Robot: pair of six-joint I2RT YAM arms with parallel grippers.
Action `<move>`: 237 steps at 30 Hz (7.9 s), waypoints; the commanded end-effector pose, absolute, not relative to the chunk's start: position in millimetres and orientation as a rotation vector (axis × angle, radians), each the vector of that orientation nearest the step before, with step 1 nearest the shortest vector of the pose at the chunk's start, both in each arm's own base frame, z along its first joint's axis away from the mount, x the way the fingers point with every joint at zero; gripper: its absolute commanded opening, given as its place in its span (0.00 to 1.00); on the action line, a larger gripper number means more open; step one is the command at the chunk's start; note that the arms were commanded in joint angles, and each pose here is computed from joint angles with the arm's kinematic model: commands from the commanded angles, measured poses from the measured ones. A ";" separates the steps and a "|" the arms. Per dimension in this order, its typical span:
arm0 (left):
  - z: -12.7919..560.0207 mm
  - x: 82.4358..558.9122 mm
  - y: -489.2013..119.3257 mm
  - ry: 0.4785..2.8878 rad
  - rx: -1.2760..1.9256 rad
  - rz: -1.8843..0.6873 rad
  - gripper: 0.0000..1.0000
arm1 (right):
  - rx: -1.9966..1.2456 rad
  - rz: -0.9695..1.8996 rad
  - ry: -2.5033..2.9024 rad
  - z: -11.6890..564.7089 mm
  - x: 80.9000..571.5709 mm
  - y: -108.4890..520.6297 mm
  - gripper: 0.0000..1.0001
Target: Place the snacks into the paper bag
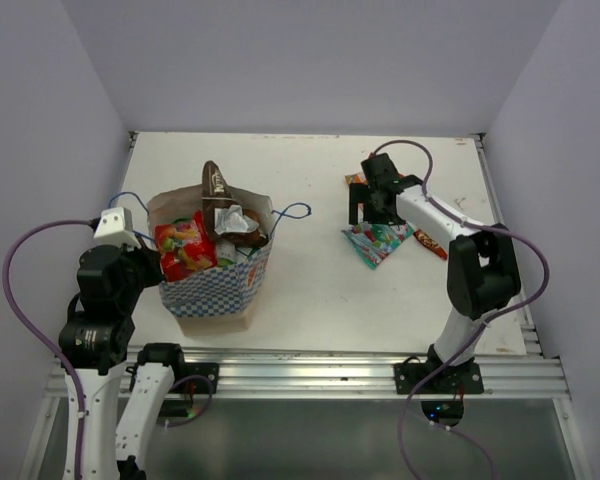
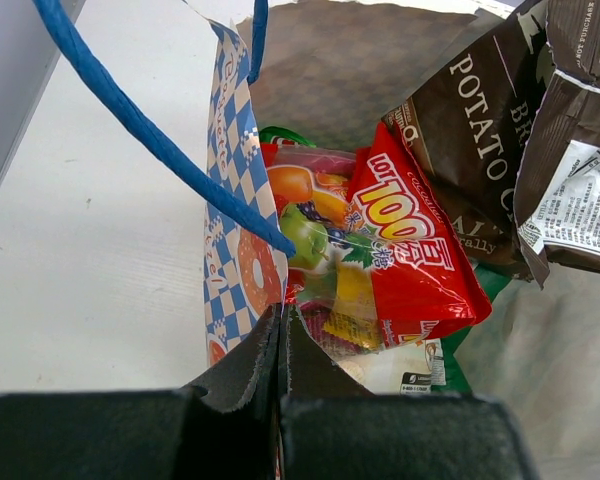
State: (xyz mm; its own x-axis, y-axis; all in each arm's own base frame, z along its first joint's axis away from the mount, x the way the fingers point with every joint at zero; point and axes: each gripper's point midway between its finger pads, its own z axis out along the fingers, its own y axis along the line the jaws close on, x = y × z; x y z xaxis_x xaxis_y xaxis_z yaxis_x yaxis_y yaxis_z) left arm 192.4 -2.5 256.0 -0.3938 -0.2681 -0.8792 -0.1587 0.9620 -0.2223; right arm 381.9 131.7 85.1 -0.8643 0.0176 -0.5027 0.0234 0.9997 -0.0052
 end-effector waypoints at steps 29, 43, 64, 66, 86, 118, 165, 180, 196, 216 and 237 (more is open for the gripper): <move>270.7 210.2 -8.6 1.929 -0.272 -0.157 0.00 | -0.223 0.470 2.093 319.8 407.9 250.1 0.00; 270.8 207.0 -9.6 1.926 -0.283 -0.170 0.00 | -0.766 1.087 1.974 377.1 250.9 470.9 0.00; 272.0 197.5 -8.6 1.919 -0.299 -0.171 0.00 | -0.967 0.811 2.109 274.6 224.6 530.4 0.59; 273.3 197.8 -8.3 1.916 -0.300 -0.170 0.00 | -0.925 0.781 2.031 317.9 229.4 511.8 0.92; 279.6 199.8 -2.9 1.906 -0.311 -0.138 0.00 | -0.083 0.071 2.392 178.5 532.1 159.0 0.99; 278.2 201.8 -5.5 1.922 -0.315 -0.154 0.00 | -0.233 0.182 2.294 236.9 482.9 185.6 0.00; 278.0 189.9 -13.4 1.885 -0.293 -0.210 0.00 | -0.116 -0.105 2.206 310.9 365.7 138.1 0.99; 277.1 187.1 -11.1 1.893 -0.285 -0.190 0.00 | 0.446 -0.532 2.535 127.9 370.8 -46.0 0.99; 276.3 189.5 -9.5 1.898 -0.291 -0.179 0.00 | 0.478 -0.417 2.709 63.2 380.7 -47.8 0.00; 274.0 200.8 -14.2 1.904 -0.281 -0.206 0.00 | -0.528 0.939 2.059 401.2 320.1 387.6 0.00; 278.4 181.9 -8.7 1.888 -0.305 -0.182 0.00 | -1.081 0.588 2.178 269.1 188.6 494.0 0.77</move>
